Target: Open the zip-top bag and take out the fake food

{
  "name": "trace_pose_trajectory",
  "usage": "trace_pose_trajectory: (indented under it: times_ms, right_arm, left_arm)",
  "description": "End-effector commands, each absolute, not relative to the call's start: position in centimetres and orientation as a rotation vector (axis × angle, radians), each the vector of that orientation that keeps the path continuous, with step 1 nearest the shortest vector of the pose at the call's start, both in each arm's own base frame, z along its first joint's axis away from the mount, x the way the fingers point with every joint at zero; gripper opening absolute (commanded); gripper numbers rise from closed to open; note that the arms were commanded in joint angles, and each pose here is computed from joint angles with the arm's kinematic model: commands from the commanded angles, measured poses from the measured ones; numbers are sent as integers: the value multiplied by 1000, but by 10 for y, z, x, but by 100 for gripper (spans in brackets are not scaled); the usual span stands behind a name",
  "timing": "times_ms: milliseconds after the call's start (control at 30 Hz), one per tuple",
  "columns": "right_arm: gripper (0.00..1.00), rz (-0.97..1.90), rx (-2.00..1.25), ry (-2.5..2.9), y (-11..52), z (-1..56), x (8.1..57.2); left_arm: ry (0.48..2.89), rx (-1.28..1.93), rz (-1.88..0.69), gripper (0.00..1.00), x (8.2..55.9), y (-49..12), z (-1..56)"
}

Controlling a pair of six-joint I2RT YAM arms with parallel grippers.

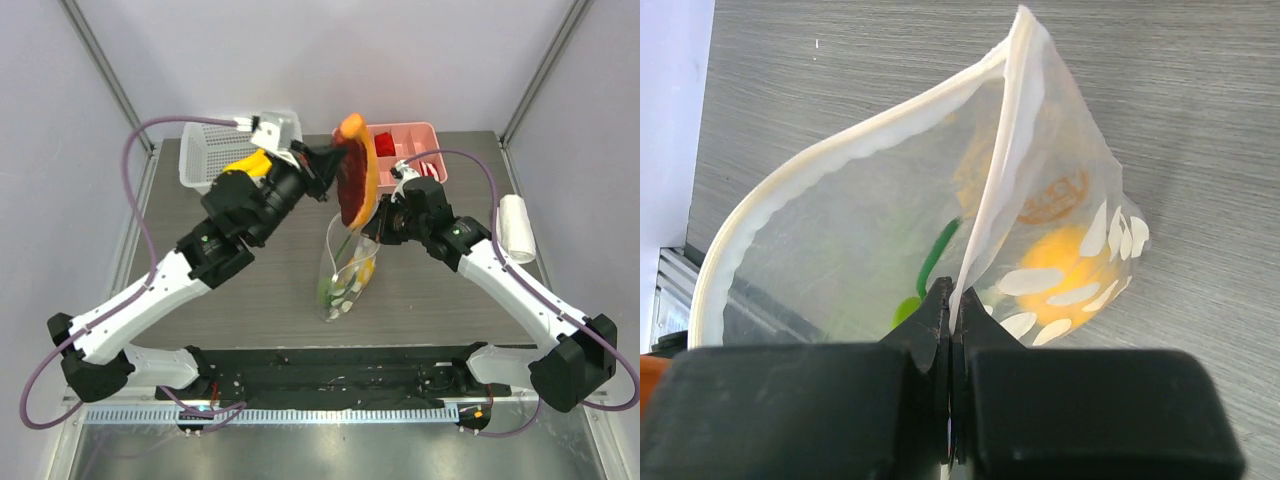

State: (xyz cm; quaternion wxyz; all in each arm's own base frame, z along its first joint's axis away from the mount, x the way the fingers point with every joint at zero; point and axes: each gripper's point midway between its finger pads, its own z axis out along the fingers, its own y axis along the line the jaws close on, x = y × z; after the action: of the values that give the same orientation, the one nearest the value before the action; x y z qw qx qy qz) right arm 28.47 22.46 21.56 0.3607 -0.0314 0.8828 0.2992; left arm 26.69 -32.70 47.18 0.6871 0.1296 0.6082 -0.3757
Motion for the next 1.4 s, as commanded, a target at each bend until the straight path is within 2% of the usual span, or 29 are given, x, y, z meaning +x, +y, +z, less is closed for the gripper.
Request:
trace_pose_trajectory:
  times_ms: [0, 167, 200, 267, 300, 367, 400, 533, 667, 700, 767, 800, 867, 1033, 1100, 1133, 1167, 1200, 1233, 1300, 1367]
  right_arm:
    - [1, 776, -124, 2215, 228, 240, 292]
    - [1, 800, -143, 2223, 230, 239, 287]
    - [1, 806, -148, 2217, 229, 241, 285]
    - [1, 799, -153, 2211, 227, 241, 284]
    - [1, 799, -151, 2202, 226, 244, 283]
    - [1, 800, -152, 2197, 226, 247, 282]
    - [1, 802, -151, 2194, 226, 249, 283]
    - [1, 811, -162, 2206, 229, 250, 283]
    - [1, 810, -155, 2213, 229, 250, 284]
    - [1, 807, -152, 2216, 229, 248, 284]
    - [1, 803, -155, 2227, 230, 245, 286]
    - [1, 800, -153, 2231, 230, 244, 287]
    - [1, 802, -148, 2246, 232, 239, 289]
    - [1, 814, -153, 2250, 236, 238, 289]
    - [1, 811, -151, 2249, 236, 238, 290]
    - [1, 815, -154, 2245, 237, 239, 291]
    - [1, 816, -154, 2243, 237, 239, 291]
    - [1, 823, -155, 2240, 238, 240, 291]
    - [1, 827, -158, 2240, 239, 239, 291]
    - [1, 836, -165, 2243, 241, 237, 290]
    - [1, 827, -168, 2244, 240, 234, 290]
  left_arm:
    - [1378, 127, -710, 0, 291, -271, 510]
    - [1419, -69, -675, 0, 358, -202, 495]
    - [1424, -149, -614, 0, 380, -171, 490]
    - [1467, -231, -593, 0, 412, -150, 469]
    - [1434, -328, -557, 0, 431, -114, 466]
    - [1415, -492, -652, 0, 459, -92, 439]
    - [1340, -534, -703, 0, 470, -82, 446]
    - [1267, -768, -760, 0, 523, -29, 403]
    - [1186, -1022, -782, 0, 563, -4, 354]
    - [1189, -1076, -780, 0, 577, 0, 328]
    - [1080, -1178, -907, 0, 592, 3, 320]
    - [1077, -1265, -907, 0, 609, 19, 282]
    - [1017, -1322, -951, 0, 626, 29, 267]
    - [1078, -1447, -971, 0, 678, 31, 218]
    - [1133, -1450, -965, 0, 685, 29, 206]
    - [1173, -1415, -946, 3, 688, 27, 210]
    - [1207, -1409, -920, 21, 685, 25, 209]
    - [1254, -1412, -866, 32, 678, 26, 196]
    - [1250, -1392, -866, 49, 671, 25, 211]
    - [1307, -1386, -811, 63, 657, 28, 198]
    - [1364, -1355, -806, 73, 645, 22, 211]
